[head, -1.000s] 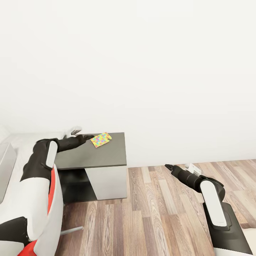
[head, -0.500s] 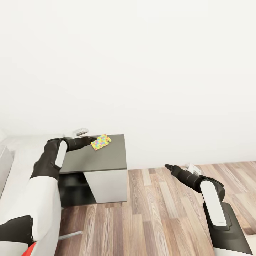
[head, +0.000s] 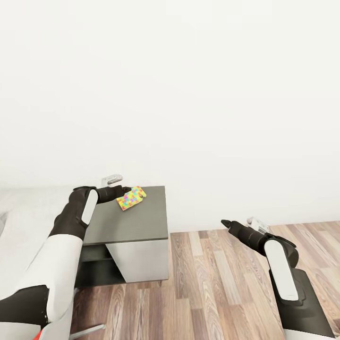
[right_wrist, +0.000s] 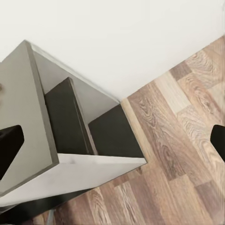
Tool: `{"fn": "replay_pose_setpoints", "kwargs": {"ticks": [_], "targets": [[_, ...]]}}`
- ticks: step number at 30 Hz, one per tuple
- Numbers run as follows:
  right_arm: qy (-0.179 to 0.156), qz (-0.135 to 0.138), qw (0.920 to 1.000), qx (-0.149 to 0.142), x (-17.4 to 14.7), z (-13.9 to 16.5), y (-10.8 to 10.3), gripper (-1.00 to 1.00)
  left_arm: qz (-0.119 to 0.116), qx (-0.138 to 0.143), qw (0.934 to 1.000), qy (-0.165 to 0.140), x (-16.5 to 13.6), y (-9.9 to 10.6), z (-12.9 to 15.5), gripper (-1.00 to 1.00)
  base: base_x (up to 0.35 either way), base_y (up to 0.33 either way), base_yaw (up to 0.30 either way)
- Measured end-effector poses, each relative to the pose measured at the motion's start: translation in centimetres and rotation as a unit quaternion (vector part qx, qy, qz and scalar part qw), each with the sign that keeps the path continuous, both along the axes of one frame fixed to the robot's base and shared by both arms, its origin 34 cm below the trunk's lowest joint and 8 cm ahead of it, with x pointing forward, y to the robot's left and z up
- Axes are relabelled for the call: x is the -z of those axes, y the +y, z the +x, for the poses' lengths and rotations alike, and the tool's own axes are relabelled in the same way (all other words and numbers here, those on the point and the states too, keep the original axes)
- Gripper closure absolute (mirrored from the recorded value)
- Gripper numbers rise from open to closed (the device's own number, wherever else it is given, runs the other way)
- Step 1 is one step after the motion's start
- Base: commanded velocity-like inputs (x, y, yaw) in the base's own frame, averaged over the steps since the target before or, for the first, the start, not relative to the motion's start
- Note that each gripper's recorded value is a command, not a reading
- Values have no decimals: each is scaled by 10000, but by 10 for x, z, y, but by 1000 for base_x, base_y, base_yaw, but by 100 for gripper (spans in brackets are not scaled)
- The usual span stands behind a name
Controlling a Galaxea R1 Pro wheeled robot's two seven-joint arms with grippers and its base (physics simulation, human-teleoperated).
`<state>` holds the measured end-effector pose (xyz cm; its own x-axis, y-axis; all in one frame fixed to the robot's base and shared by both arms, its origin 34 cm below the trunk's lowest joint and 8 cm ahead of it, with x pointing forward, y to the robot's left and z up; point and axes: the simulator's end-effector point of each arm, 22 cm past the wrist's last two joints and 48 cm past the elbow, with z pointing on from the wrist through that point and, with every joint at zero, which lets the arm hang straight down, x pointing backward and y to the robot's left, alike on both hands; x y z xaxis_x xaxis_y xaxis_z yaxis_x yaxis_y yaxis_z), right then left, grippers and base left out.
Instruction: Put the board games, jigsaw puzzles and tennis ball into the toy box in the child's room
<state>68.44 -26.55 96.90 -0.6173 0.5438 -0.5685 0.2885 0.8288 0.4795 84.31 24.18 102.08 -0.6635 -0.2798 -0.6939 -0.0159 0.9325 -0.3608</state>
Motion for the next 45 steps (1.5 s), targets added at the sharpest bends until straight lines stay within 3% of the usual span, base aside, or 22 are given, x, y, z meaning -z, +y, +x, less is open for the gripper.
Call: {"fn": "replay_pose_setpoints", "kwargs": {"ticks": [4,21,45], "targets": [[-37,-122,9999,67,0,2,-6,-100,28,-27,10000,16,1,1,0,-100,17,0,0],[-64,-150,9998,115,0,2,-8,-100,215,-241,9994,121,5,7,-1,-100,99,0,0],[-253,-148,9995,131,-22,3,-9,-100,188,-190,9996,-90,-31,8,-3,-100,3,0,0]]}}
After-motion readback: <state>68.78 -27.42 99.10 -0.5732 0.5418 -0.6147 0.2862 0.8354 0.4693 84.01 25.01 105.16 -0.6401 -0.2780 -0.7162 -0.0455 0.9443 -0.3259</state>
